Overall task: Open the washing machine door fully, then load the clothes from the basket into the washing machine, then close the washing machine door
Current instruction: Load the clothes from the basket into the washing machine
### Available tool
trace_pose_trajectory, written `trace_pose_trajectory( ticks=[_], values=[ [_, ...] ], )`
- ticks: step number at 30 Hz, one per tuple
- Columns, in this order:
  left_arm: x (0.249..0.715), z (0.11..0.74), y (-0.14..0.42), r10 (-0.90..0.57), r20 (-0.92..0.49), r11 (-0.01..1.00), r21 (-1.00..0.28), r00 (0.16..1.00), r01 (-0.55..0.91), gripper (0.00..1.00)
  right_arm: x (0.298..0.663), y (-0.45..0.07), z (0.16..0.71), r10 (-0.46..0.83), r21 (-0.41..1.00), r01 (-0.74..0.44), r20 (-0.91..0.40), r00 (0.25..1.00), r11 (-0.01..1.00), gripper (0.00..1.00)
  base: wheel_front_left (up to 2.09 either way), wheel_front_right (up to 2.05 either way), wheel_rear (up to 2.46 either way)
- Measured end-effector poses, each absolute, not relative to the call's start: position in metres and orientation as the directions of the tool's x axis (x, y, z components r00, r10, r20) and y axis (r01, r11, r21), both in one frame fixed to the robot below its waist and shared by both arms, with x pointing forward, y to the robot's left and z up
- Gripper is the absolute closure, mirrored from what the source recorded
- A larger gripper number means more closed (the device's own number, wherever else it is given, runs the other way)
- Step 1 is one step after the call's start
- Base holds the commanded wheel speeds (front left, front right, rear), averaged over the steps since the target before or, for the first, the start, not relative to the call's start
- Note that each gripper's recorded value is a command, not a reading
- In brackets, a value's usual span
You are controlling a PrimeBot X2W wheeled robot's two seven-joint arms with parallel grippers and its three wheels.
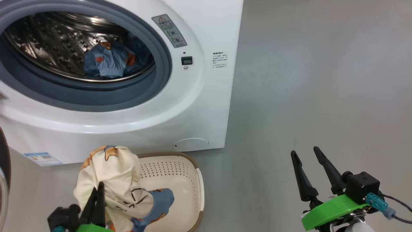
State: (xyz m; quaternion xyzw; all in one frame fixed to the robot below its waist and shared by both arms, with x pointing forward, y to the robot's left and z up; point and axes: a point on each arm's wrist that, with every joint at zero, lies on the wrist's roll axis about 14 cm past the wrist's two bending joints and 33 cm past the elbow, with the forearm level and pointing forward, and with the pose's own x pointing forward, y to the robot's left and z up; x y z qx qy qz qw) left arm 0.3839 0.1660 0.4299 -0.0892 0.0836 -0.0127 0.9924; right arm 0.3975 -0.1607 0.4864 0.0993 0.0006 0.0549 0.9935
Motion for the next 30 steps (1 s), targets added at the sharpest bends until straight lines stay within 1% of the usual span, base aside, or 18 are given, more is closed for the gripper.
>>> trace_pose_trajectory(
  ticks=[18,23,30],
  values=[
    [0.389,0.441,0.169,-0.024,-0.124,0.981,-0.194,0.992,0.000,1.00,0.396,-0.161,0.484,0.103,0.203,-0.102,0.003,0.995,0.974,0.00,0.00,0.00,0.00],
    [0.408,0.448,0.173,-0.021,-0.088,0.979,-0.204,0.996,0.003,1.00,0.399,-0.164,0.473,0.096,0.205,-0.089,-0.028,0.995,0.975,0.00,0.00,0.00,0.00],
    [0.453,0.472,0.170,-0.037,0.004,0.976,-0.215,0.999,0.037,1.00,0.403,-0.169,0.457,0.084,0.202,-0.068,-0.073,0.994,0.977,0.00,0.00,0.00,0.00]
  ],
)
